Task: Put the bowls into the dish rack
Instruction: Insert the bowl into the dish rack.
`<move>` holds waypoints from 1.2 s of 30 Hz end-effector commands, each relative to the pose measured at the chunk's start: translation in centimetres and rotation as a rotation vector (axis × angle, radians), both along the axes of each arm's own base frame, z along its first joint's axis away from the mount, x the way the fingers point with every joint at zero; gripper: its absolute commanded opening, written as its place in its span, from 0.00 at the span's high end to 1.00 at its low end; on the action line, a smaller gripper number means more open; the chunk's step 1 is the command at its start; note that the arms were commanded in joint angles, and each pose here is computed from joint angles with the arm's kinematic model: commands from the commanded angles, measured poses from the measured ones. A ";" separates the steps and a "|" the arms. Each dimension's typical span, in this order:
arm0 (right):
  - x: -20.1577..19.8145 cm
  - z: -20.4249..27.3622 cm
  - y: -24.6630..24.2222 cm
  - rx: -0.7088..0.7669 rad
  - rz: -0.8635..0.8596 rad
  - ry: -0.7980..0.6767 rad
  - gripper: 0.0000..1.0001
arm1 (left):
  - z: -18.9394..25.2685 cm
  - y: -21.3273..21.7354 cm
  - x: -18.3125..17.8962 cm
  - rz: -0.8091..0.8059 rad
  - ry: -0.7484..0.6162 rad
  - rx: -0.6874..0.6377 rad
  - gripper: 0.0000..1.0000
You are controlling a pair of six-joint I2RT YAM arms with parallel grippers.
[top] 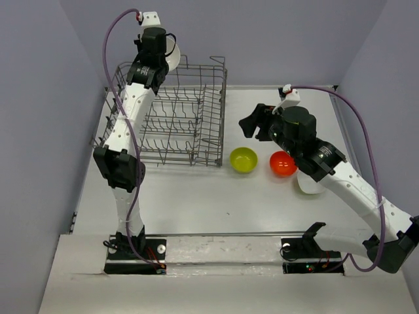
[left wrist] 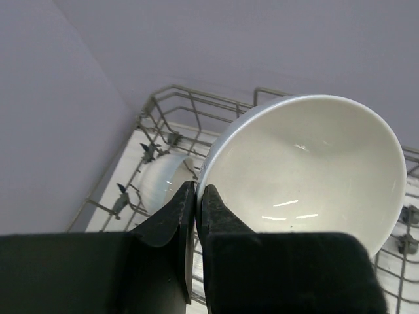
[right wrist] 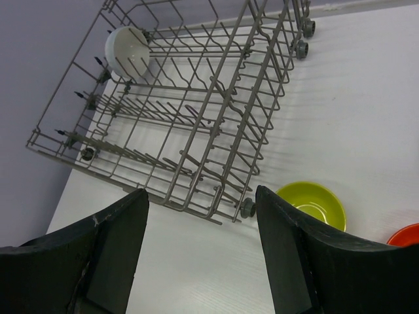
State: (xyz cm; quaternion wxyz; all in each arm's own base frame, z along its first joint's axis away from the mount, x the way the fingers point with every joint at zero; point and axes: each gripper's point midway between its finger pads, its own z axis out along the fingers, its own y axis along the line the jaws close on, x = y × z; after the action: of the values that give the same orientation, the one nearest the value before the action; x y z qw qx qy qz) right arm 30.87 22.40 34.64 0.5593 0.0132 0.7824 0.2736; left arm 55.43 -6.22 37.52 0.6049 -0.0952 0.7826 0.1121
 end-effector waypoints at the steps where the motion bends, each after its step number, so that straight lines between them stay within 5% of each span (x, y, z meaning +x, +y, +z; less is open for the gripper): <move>1: -0.6 0.6 0.3 0.026 0.018 -0.012 0.28 | 4.8 3.1 -0.9 0.215 -0.120 0.101 1.00; 18: -0.5 -0.7 -0.1 0.005 -0.003 0.005 0.28 | 2.9 5.3 -2.1 0.617 0.136 0.634 1.00; 19: -0.5 -0.8 -0.2 0.004 -0.008 0.005 0.28 | 3.5 5.5 -2.7 0.679 0.091 0.592 1.00; 36: -0.7 -2.6 -0.6 -0.012 -0.014 0.005 0.28 | -1.5 6.7 -0.8 0.660 0.226 0.835 1.00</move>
State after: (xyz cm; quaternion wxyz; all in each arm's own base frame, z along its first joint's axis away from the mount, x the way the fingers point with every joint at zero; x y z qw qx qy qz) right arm 30.21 21.70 30.57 0.5357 0.0156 0.8053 0.2536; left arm 55.15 -0.32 33.58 0.4001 -0.0432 0.6782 0.6149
